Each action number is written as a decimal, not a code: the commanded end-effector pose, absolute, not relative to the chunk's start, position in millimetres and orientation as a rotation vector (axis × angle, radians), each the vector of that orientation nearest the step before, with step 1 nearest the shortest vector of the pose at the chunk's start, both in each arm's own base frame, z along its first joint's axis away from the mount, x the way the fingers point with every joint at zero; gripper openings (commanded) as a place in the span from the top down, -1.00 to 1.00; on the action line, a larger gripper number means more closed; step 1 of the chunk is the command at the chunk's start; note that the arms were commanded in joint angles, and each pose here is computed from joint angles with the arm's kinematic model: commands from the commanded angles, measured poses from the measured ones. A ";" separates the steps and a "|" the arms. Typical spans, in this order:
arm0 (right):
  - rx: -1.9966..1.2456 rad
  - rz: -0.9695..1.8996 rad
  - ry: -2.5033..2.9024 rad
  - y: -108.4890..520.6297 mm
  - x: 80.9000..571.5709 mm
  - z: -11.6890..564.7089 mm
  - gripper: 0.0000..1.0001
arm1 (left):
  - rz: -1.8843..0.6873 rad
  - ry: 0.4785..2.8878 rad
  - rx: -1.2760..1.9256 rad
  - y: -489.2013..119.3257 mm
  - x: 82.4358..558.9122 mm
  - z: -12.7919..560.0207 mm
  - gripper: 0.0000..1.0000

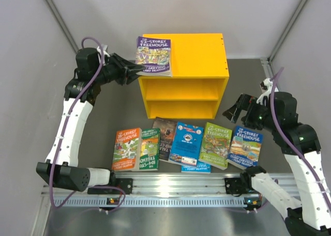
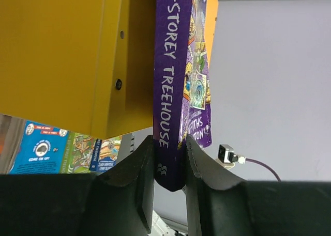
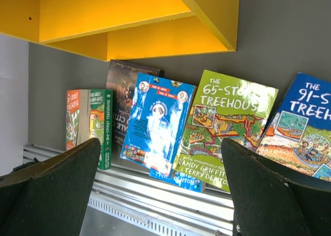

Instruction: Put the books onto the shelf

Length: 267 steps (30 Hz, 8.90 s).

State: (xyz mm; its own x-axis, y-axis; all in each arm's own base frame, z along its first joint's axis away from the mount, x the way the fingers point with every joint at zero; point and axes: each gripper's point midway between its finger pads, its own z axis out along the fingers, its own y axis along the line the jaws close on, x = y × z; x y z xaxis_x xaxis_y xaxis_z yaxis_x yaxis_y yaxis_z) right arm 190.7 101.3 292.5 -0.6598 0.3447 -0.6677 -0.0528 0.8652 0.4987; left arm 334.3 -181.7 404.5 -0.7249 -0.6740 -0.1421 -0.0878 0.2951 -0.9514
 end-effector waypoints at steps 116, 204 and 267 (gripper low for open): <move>-0.412 0.975 2.334 337.7 149.0 243.4 1.00 | -0.694 2.486 -0.646 -100.1 237.8 197.9 -0.83; -0.240 1.750 1.692 331.7 171.8 513.0 1.00 | -1.483 1.461 -0.160 -207.2 252.4 525.5 1.00; 0.251 0.682 2.312 104.5 375.1 381.8 -0.54 | -0.885 1.734 -0.157 -149.0 246.6 459.6 -0.94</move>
